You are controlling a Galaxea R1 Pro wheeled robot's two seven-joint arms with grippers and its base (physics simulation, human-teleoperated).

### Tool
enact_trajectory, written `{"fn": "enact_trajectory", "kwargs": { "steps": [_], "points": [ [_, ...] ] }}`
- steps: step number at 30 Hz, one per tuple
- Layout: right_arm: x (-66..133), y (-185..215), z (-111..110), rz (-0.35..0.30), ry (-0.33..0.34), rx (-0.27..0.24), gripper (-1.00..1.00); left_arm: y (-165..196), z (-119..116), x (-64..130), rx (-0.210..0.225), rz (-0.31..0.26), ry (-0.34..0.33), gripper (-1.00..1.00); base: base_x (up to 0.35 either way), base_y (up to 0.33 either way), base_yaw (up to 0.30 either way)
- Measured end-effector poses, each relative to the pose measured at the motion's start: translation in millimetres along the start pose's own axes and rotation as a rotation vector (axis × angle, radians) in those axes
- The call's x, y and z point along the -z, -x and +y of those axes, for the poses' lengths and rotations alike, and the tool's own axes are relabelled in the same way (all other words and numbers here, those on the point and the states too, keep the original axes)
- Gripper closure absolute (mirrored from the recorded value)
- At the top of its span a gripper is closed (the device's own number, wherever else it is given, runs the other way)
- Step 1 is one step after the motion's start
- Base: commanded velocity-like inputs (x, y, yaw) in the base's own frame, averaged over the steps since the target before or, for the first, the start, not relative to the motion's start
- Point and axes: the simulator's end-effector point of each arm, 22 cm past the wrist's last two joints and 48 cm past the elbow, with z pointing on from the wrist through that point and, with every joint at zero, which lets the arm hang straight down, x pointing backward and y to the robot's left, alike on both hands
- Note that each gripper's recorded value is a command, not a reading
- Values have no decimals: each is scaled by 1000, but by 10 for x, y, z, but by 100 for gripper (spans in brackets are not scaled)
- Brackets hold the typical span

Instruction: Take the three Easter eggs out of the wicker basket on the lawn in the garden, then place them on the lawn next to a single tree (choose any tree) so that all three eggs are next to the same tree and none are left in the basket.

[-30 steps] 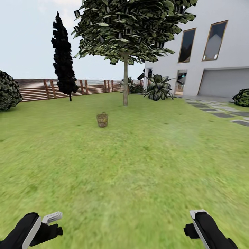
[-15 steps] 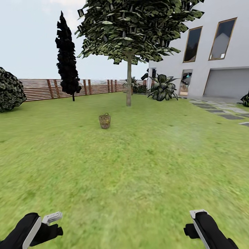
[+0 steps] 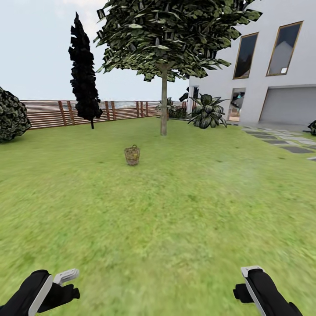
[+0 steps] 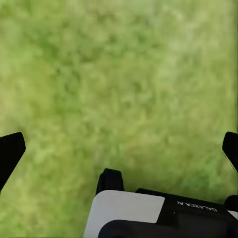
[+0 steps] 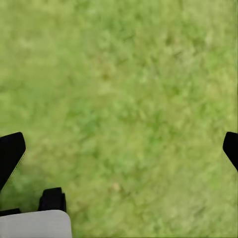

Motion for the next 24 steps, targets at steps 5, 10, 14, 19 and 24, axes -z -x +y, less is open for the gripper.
{"fn": "enact_trajectory", "kwargs": {
  "steps": [5,10,14,19,24],
  "points": [
    [0,0,2,0,1,-1,-100,-5,-7,-3,0,1,-1,-100,337,0,0],
    [0,1,-1,0,-2,3,-100,-1,-9,-1,-1,0,-1,-100,338,0,0],
    [0,1,2,0,-1,3,-100,-1,-10,-1,-1,0,-1,-100,338,0,0],
    [0,1,1,0,-2,3,-100,-5,-11,-3,-1,1,-1,-100,338,0,0],
    [1,1,2,0,-3,5,-100,-3,-14,-3,-3,1,-1,-100,338,0,0]
  ]
}}
